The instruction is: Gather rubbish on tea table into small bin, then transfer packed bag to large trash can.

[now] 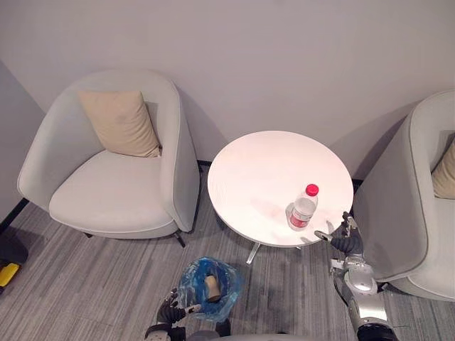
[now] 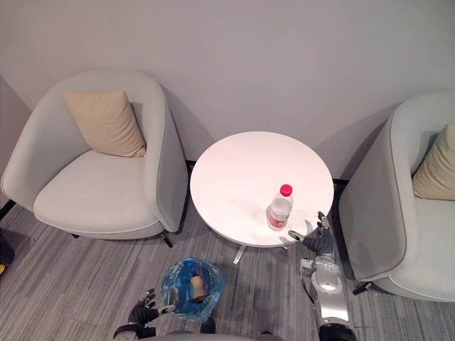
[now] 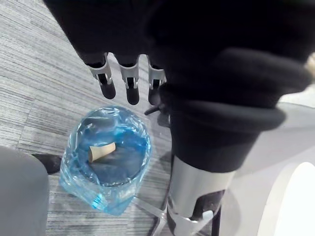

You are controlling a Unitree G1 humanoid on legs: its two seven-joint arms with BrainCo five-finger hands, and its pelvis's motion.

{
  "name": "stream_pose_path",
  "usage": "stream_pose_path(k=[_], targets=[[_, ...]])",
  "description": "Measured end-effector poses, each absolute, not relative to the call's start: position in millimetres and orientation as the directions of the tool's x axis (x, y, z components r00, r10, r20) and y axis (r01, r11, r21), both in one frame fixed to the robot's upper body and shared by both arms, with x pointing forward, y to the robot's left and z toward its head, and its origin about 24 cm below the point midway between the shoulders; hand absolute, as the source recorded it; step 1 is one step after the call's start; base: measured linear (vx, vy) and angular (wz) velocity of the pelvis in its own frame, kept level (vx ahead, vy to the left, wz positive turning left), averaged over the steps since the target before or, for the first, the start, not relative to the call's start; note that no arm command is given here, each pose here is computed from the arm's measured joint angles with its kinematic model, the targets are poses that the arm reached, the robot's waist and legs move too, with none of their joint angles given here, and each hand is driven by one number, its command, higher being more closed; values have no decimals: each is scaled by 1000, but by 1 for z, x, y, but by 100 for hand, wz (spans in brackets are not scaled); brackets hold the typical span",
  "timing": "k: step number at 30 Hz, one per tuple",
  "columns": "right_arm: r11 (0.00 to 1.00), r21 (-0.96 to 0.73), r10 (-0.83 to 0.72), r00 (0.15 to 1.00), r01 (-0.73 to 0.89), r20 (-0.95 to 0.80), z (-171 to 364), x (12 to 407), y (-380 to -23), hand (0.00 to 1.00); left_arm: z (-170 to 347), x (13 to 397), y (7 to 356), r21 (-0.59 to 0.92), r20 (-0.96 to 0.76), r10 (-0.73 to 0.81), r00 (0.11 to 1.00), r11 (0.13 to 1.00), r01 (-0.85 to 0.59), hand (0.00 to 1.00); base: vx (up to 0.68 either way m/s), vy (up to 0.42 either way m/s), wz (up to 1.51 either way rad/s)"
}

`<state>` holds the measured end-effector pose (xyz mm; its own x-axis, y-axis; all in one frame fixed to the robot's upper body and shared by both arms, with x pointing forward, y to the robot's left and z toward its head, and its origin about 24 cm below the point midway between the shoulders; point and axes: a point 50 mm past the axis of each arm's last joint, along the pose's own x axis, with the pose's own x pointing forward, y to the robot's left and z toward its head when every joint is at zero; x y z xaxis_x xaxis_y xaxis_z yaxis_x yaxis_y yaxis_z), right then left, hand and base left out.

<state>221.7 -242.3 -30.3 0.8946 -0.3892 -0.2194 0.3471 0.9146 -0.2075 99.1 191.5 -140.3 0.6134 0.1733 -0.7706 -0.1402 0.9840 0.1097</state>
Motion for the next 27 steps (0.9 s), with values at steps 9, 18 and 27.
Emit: stream_pose_path(k=[9,18,27], targets=[[929,-186,-348,927,321,-141,-10,252,-231,0,-137,104,191,101,-752,164,638,986,-134,0,19,-5,8],[937,-170,-325,940,305,-106,0,270,-224,0,-131,113,182,75,-721,119,682,993,-93,0,27,-12,11],[944,-168,-302,949,285,-87,6,279,-215,100,-128,118,181,71,-704,114,701,993,-89,0,0,0,0]])
